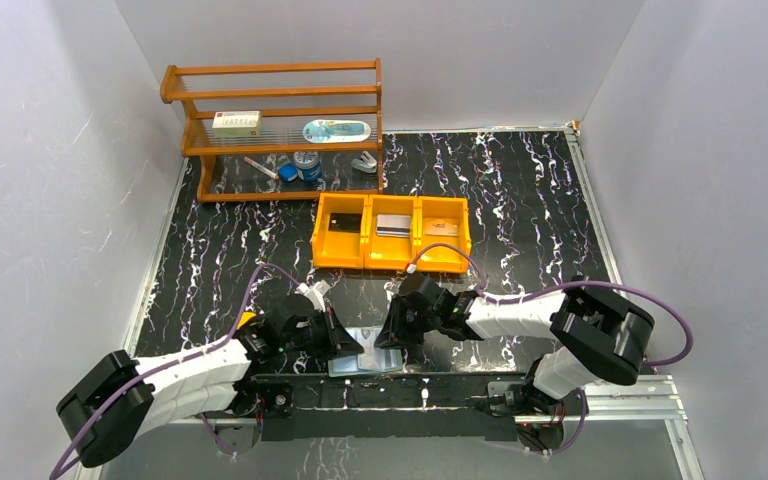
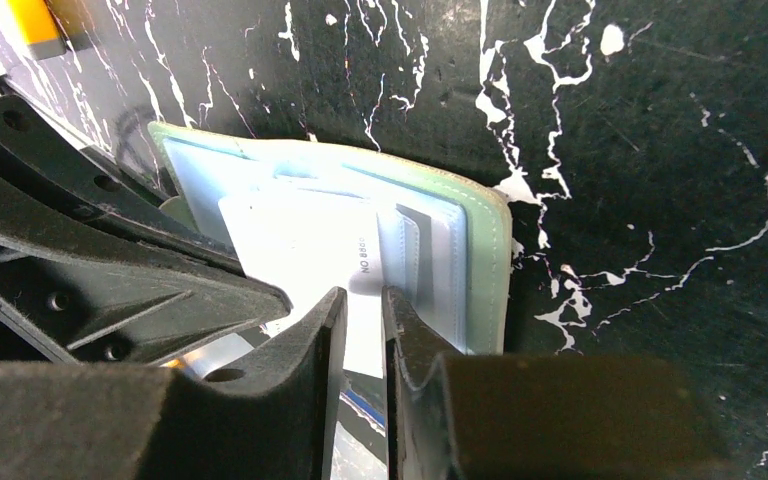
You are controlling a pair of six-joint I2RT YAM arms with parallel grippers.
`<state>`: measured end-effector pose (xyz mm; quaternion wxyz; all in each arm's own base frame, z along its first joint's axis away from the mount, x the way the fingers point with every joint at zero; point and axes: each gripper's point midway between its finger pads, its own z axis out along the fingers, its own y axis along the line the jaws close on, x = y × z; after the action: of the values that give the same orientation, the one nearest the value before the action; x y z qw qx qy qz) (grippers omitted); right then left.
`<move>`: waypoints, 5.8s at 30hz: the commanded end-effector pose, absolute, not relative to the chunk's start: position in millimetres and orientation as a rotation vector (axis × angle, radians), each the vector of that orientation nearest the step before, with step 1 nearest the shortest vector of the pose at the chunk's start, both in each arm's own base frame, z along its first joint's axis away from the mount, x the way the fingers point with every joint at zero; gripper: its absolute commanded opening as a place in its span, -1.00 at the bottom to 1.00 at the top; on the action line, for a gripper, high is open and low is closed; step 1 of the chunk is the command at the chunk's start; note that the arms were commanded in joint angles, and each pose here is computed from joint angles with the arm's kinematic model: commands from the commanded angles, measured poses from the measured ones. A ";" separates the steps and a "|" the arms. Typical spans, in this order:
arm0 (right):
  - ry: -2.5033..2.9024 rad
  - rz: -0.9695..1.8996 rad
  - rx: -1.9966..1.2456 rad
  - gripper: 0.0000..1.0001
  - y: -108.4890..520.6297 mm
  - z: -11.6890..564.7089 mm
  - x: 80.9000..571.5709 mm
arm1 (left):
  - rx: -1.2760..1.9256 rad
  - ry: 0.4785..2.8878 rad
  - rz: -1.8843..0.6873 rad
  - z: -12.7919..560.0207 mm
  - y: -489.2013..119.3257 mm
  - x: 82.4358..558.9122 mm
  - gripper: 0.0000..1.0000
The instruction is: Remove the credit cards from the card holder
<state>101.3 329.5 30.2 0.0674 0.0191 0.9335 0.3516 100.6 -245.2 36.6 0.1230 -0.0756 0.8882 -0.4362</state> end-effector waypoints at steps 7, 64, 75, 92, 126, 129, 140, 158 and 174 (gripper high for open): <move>2.929 0.750 0.066 -0.46 290.7 -10.4 94.4 | -0.124 2.528 -1.365 53.6 -254.9 100.7 -0.79; 2.633 1.208 -0.282 -0.42 372.4 87.4 114.6 | -0.077 2.537 -1.082 67.6 -233.6 119.0 -1.00; 2.844 0.894 -0.014 -0.38 327.2 17.0 108.2 | -0.076 2.577 -0.888 68.4 -214.2 125.7 -1.00; 2.579 0.742 -0.005 0.07 302.1 83.1 152.4 | 0.067 2.453 -0.728 112.1 -202.6 152.9 -1.00; 2.000 1.774 -0.207 0.01 342.6 194.4 158.3 | 0.033 2.064 -1.733 180.8 -250.0 157.0 -1.00; 1.977 1.823 -0.264 -0.18 341.0 204.3 160.7 | 0.025 2.035 -1.747 183.9 -250.1 158.1 -1.00; 1.942 1.958 -0.327 -0.56 341.7 215.7 145.3 | 0.022 1.991 -1.743 189.2 -250.0 162.4 -1.00; 2.036 1.693 -0.268 -1.00 329.6 202.0 167.5 | 0.045 2.199 -1.083 159.9 -196.9 181.2 0.67; 2.047 0.952 -0.326 -1.00 289.7 208.5 243.4 | 0.019 2.160 -0.356 176.6 -101.1 211.6 0.97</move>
<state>218.5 301.7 191.7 0.3527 -0.1055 0.8179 0.4422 207.2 -134.3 182.3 0.4375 0.0139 0.8687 -0.2320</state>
